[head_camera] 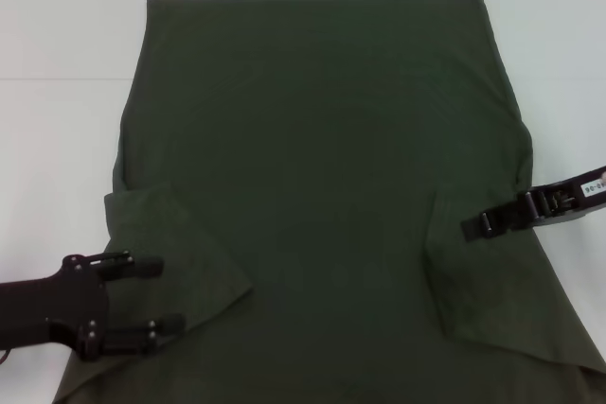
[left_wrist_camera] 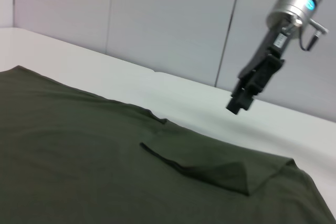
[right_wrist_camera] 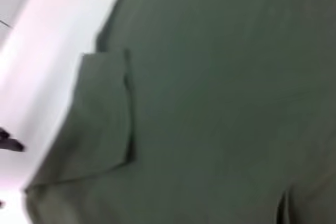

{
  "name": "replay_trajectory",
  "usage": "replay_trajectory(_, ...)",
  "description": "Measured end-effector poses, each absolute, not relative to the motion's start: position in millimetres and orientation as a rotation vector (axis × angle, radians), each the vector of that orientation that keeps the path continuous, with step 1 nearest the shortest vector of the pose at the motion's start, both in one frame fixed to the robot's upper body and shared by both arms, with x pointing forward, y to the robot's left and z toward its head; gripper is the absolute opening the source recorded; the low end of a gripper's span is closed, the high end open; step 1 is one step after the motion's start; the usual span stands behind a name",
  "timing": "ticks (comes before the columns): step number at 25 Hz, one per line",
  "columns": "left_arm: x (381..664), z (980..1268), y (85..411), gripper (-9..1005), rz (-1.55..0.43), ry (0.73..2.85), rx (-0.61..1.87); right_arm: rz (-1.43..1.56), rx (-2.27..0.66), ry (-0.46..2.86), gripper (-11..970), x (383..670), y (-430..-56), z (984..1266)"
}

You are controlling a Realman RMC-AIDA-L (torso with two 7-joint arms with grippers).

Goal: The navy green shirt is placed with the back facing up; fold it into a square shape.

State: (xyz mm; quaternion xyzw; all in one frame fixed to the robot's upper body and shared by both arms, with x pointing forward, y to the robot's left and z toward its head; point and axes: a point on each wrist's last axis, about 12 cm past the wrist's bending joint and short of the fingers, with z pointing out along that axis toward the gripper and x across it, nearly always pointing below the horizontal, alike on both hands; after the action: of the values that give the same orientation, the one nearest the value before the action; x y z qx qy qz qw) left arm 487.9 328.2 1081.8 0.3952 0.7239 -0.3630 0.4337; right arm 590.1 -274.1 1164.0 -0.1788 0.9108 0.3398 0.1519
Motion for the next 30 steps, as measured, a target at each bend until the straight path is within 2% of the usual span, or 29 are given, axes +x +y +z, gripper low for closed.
replay_trajectory(4,490.2,1087.0,333.0,816,-0.951,1.838,0.893,1.115,-0.513,2.509,278,578.1,-288.3,1155.4)
replay_trajectory(7,491.2,1093.2,337.7,817,-1.027,1.874,0.795,1.232,-0.583,2.380,516,561.5,-298.8,1141.7)
replay_trajectory(9,491.8,1097.8,342.4,818,-1.092,1.920,0.717,1.292,-0.745,2.214,608,540.0,-300.5,1123.8)
replay_trajectory(12,491.8,1102.2,348.3,819,-1.182,1.995,0.604,1.285,-0.854,2.097,747,526.6,-298.4,1111.8)
replay_trajectory(16,491.2,1105.6,357.0,821,-1.309,2.123,0.390,1.200,-1.013,1.914,776,503.9,-294.0,1089.5)
replay_trajectory(20,486.1,1107.3,378.6,822,-1.395,2.305,0.056,1.069,-1.108,1.750,804,488.1,-296.2,1074.2)
replay_trajectory(26,483.3,1105.1,395.3,815,-1.362,2.542,-0.156,0.950,-1.113,1.657,847,480.4,-303.2,1064.4)
replay_trajectory(30,483.7,1097.3,398.4,815,-1.267,2.701,-0.260,0.927,-1.111,1.670,891,480.8,-301.8,1059.1)
